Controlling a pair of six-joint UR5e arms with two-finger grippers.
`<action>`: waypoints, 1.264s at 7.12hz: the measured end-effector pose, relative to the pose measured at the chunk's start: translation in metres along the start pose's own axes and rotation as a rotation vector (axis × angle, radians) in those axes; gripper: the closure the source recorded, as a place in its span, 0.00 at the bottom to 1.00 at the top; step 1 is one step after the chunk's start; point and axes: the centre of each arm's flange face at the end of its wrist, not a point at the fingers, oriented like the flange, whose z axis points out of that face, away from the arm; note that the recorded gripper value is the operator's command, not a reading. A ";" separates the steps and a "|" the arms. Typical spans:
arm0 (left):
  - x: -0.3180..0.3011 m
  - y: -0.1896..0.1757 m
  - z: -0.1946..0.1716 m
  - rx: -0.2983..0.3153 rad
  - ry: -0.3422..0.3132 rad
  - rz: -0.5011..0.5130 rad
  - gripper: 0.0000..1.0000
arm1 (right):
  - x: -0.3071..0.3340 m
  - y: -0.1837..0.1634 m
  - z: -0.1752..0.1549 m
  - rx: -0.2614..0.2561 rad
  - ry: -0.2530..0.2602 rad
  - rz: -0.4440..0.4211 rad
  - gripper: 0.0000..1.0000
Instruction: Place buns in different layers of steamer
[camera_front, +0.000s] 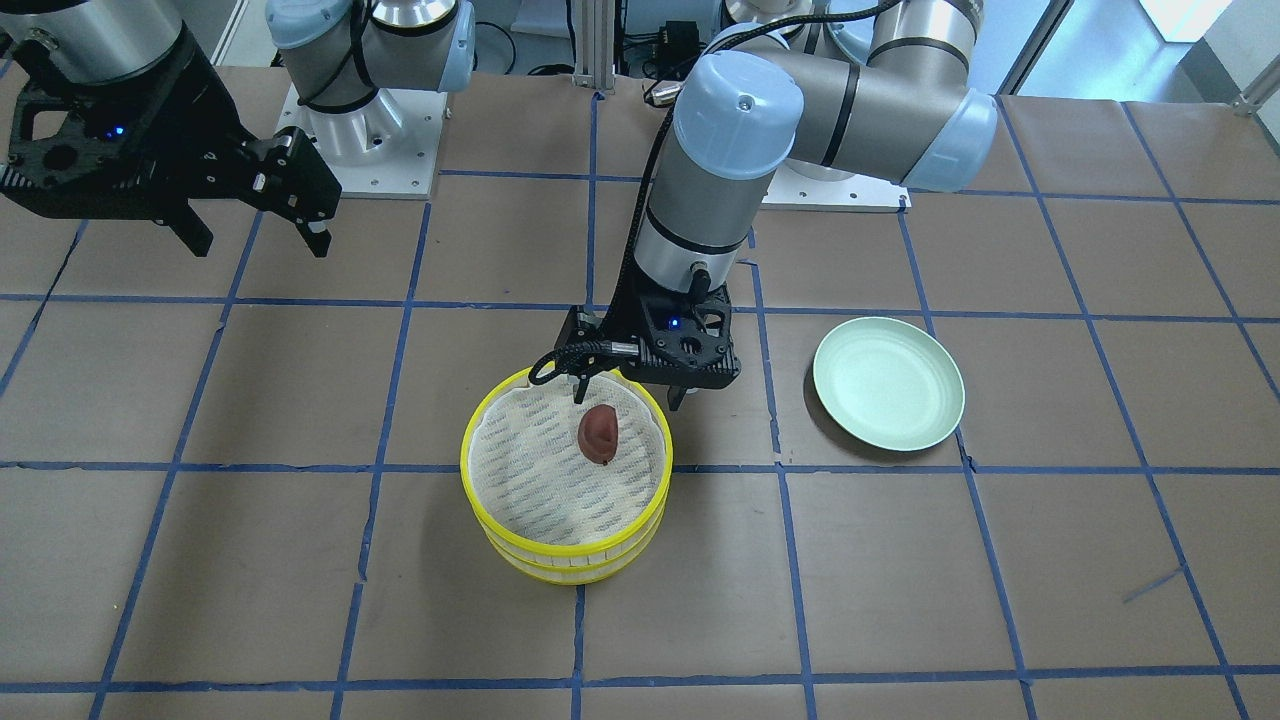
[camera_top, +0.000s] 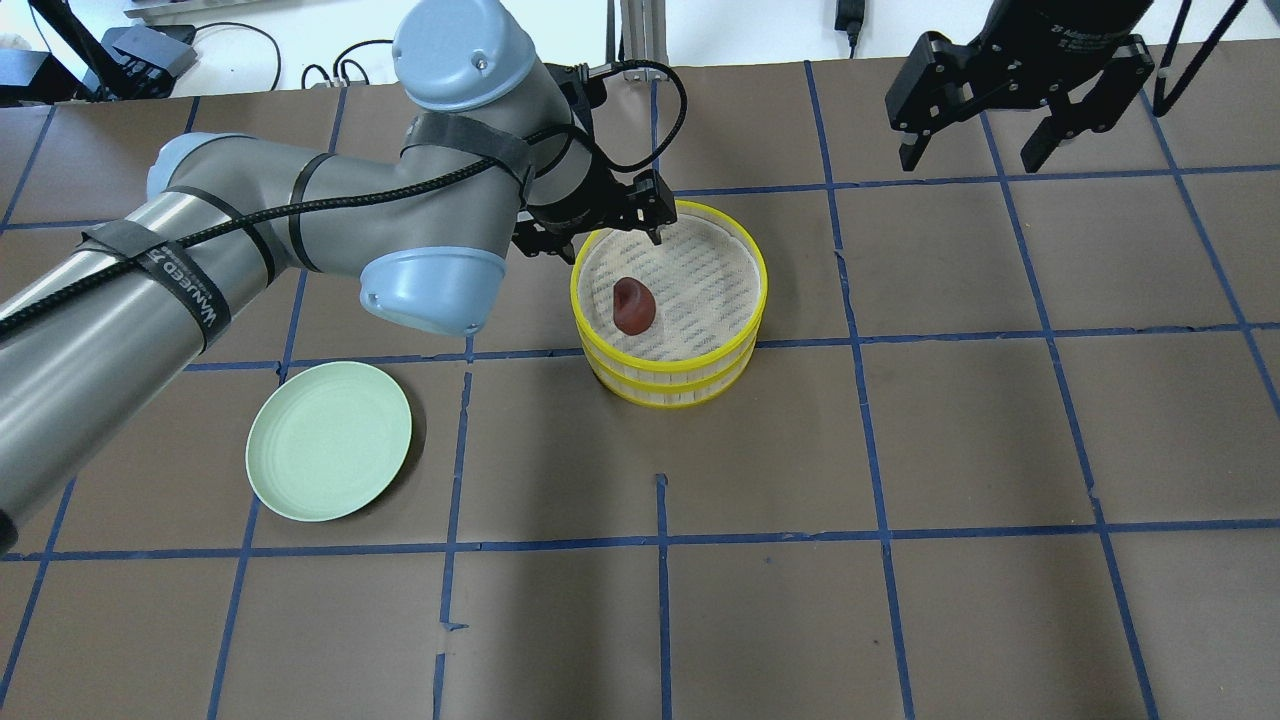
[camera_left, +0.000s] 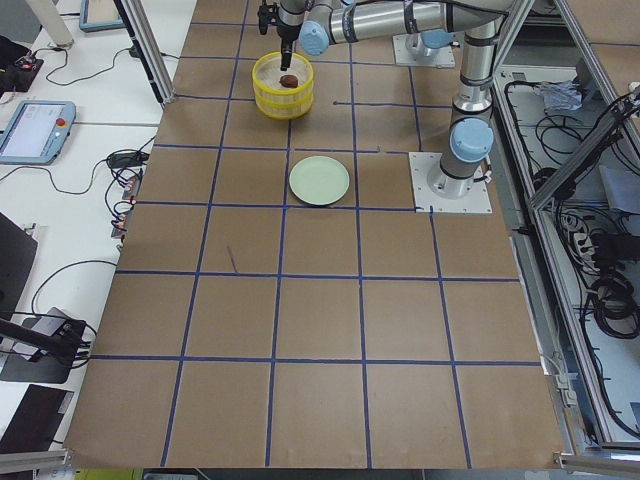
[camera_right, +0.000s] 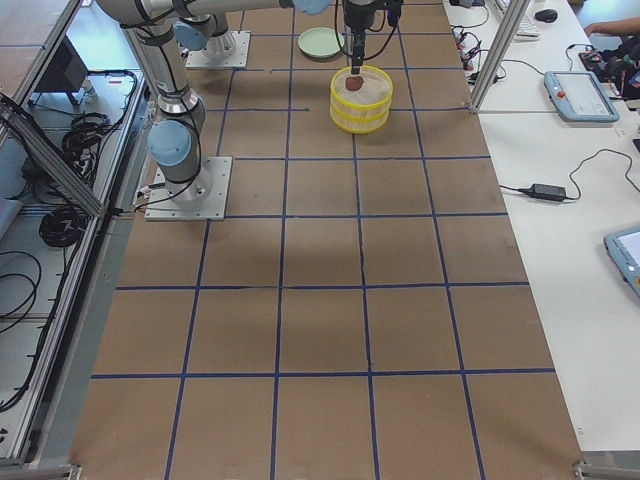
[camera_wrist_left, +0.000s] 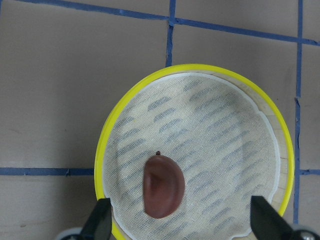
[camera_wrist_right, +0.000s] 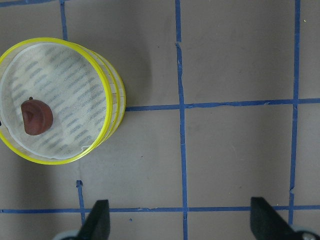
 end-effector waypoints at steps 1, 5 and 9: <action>-0.020 -0.007 0.000 0.008 -0.090 0.096 0.00 | 0.001 0.000 0.000 0.004 0.034 0.009 0.00; -0.101 -0.028 -0.001 -0.060 -0.340 0.330 0.00 | -0.009 0.003 0.007 -0.015 0.077 0.022 0.00; -0.107 -0.033 0.007 -0.073 -0.335 0.327 0.00 | -0.006 0.013 0.014 -0.046 0.077 0.015 0.00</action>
